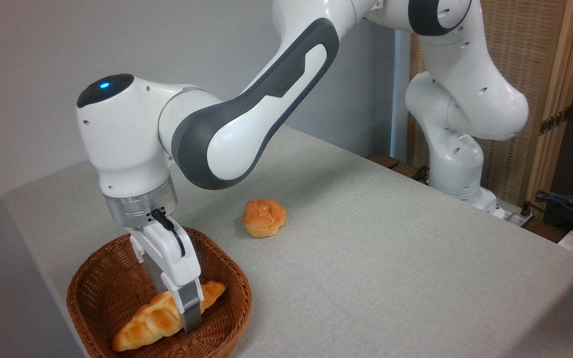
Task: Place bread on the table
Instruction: 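Close the gripper on the middle of the braided roll, then lift the braided roll out of the basket toward the round bun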
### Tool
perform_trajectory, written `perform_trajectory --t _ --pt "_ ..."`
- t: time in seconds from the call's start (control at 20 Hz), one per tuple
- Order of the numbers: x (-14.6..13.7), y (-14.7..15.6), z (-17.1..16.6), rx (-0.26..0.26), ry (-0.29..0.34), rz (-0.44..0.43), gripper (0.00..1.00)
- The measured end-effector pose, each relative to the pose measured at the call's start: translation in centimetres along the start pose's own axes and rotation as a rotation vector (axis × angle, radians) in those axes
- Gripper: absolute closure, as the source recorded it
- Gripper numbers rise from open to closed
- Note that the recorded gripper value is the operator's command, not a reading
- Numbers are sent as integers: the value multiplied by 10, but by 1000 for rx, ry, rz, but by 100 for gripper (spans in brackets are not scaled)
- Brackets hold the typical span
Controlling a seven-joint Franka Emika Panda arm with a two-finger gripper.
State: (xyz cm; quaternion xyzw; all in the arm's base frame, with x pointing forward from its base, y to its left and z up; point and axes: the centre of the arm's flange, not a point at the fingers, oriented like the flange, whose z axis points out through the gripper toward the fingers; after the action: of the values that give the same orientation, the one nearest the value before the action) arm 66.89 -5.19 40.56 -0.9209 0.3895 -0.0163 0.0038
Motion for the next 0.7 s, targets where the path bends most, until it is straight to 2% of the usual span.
perform_trajectory --t 0.05,0.1,0.15,0.7 --pt "0 0 0 0 0 7 67" --pt "0 0 0 0 0 11 75" --pt "0 0 0 0 0 12 76" --pt "0 -1 -2 2 3 20 76"
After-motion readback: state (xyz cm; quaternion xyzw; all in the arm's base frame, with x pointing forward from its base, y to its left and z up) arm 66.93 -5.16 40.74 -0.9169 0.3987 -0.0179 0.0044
